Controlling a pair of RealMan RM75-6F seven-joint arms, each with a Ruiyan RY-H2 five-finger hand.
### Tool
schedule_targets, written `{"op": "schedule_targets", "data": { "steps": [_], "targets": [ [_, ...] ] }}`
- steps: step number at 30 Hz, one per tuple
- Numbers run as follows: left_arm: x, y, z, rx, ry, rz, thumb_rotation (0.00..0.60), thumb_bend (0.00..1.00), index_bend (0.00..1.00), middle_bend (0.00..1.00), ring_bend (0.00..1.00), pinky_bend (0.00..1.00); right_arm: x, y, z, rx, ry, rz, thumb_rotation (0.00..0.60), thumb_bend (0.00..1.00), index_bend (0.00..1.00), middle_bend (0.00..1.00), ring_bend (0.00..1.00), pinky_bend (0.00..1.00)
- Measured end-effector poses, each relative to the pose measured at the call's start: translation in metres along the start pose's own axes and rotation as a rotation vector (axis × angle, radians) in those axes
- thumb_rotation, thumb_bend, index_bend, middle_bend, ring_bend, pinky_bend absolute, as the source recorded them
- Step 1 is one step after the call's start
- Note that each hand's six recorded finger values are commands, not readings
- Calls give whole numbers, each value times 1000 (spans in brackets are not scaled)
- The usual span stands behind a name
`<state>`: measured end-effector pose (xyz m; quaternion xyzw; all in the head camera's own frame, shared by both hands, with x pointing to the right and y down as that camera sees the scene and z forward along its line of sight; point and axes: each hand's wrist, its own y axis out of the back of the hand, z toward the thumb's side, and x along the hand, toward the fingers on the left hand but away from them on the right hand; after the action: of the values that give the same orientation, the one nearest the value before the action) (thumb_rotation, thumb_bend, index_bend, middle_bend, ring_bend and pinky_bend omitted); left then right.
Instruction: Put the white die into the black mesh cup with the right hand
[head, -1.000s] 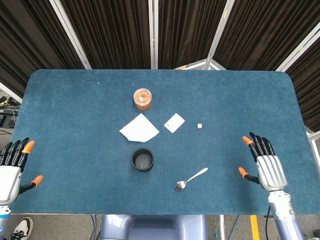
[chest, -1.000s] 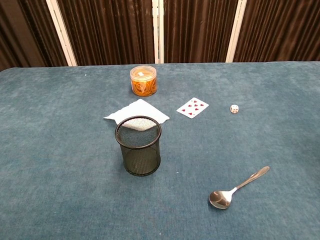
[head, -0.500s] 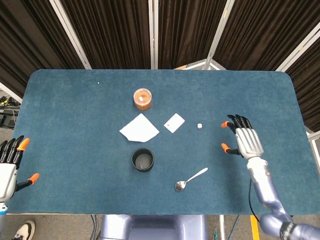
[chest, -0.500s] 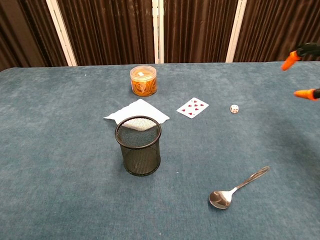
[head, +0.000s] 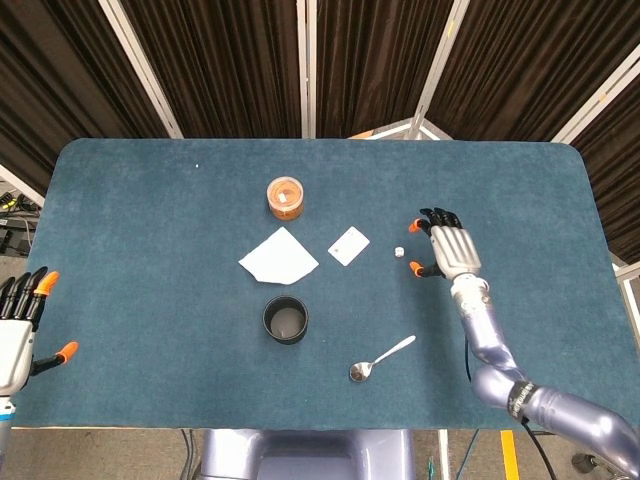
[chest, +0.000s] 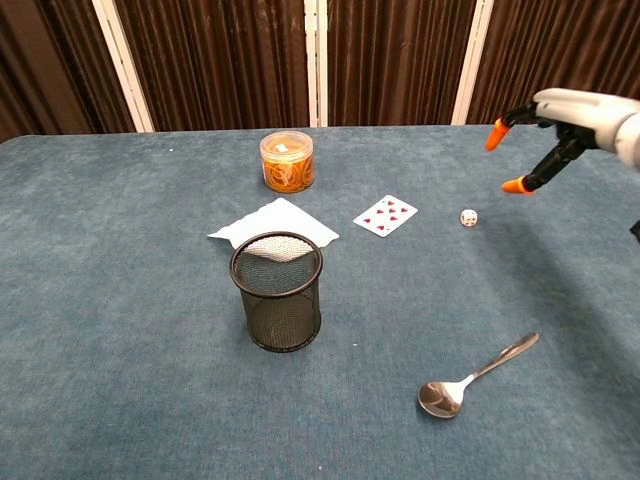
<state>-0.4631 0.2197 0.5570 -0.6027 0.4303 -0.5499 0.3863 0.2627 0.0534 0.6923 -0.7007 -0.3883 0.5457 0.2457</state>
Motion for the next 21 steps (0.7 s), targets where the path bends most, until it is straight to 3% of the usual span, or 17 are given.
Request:
{"op": "schedule_targets", "data": {
  "steps": [21],
  "targets": [
    [9,-8,-4,1,8,-31,600,46,0,0,0,0,-39,-48,-12,10,-86,84,600,202,423,126,0,0]
  ]
}}
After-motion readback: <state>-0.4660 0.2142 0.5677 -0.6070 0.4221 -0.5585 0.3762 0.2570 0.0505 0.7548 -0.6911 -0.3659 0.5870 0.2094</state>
